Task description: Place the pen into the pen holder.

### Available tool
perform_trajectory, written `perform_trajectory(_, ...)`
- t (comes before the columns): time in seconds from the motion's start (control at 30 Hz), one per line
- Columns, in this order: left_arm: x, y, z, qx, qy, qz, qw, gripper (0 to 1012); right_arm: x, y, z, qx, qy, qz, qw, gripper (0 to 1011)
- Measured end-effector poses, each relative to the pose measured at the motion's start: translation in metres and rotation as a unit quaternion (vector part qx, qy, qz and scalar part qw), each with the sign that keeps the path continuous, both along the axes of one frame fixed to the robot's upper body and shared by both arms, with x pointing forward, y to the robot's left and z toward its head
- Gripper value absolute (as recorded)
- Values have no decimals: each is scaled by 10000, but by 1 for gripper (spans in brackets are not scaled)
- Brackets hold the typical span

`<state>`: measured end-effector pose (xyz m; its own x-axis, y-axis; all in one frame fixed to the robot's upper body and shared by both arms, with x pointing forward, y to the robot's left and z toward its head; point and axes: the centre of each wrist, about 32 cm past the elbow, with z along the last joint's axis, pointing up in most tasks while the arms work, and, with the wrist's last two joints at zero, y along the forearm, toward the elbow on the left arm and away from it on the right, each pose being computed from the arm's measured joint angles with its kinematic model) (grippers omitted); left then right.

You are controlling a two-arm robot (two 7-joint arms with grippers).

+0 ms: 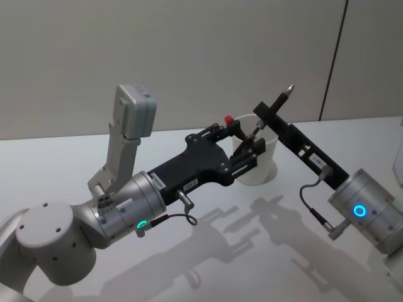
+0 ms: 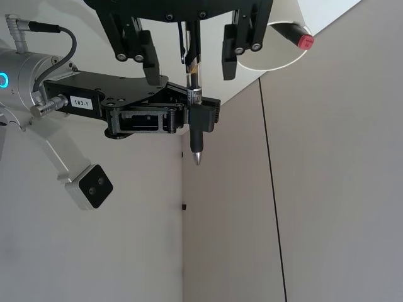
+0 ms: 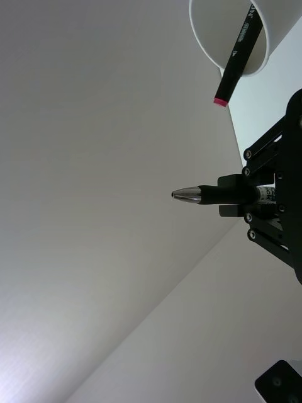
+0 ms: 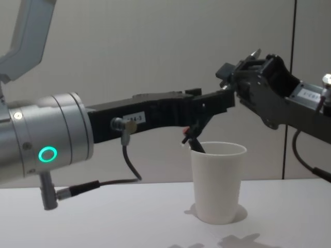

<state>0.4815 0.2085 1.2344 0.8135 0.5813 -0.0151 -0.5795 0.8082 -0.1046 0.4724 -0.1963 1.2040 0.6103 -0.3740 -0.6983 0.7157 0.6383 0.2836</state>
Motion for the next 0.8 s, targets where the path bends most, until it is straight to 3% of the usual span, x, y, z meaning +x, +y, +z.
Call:
perform_trajectory(0.1,0,0,0,0,0,0,10000,705,0,0,0,0,0,0,10000,137)
perform_trajectory(0.47,0,0,-2,2,5,1,10000,996,33,-21,28,-133,-119,-52,9998,137)
perform_trajectory(0.8,0,0,-2,2,6,1,10000,1001,159,-114,122,-634,-643,-351,9953,137)
